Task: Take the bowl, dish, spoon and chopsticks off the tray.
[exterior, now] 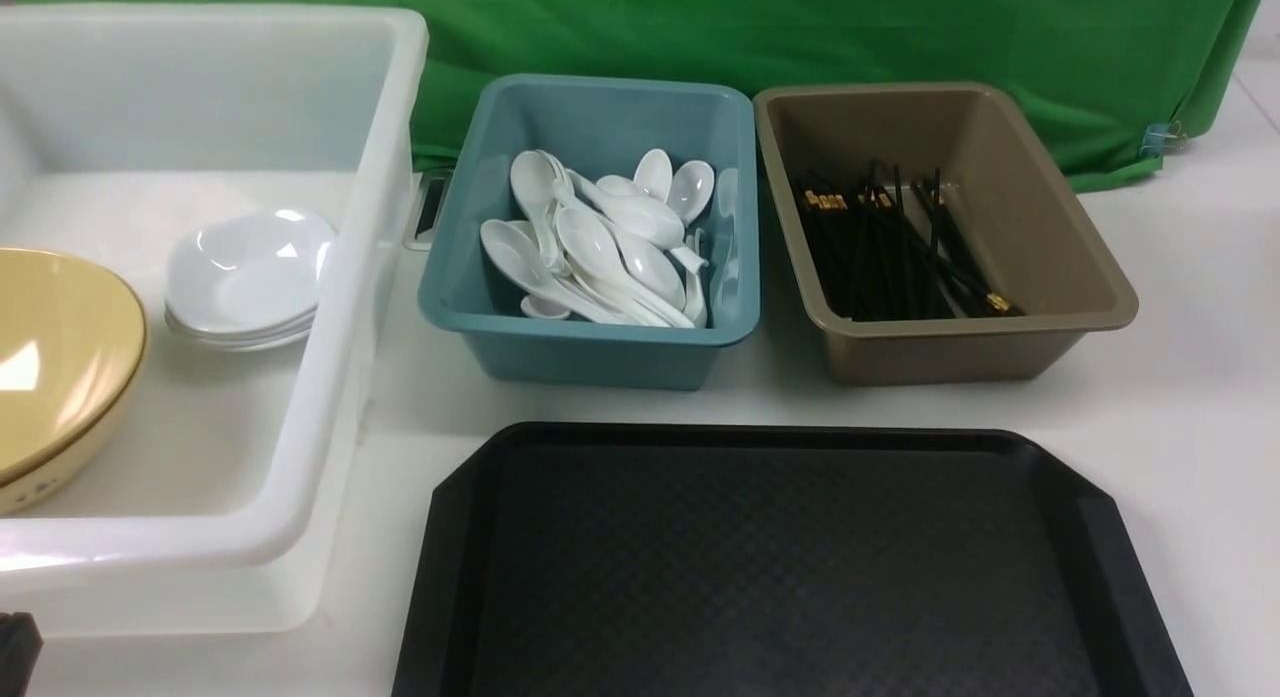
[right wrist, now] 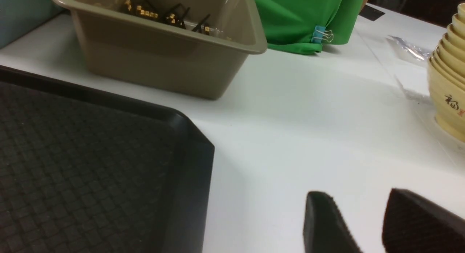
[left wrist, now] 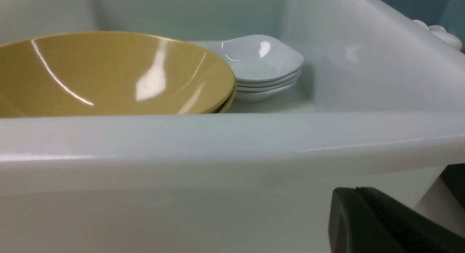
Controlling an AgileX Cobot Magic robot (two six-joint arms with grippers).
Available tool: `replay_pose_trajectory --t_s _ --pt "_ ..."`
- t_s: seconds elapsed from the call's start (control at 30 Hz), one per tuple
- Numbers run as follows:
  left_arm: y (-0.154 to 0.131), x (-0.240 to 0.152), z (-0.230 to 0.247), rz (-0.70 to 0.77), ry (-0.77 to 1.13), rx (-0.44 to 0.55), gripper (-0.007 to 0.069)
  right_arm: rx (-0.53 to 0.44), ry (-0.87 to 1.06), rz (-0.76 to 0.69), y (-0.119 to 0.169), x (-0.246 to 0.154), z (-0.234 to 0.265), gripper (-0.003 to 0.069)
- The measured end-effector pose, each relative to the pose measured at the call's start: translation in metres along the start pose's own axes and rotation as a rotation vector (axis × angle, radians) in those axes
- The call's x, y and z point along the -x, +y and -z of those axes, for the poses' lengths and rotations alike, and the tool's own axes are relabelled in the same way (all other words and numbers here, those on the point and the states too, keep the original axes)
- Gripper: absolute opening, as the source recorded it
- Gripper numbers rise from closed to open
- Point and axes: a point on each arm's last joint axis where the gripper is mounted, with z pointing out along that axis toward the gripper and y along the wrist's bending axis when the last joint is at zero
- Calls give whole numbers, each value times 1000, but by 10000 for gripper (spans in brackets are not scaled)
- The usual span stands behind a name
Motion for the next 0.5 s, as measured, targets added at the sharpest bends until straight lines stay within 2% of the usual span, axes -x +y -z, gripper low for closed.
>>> replay_pose_trajectory --t_s 0.5 --pt "0 0 0 0 0 0 3 0 0 -8 0 0 0 239"
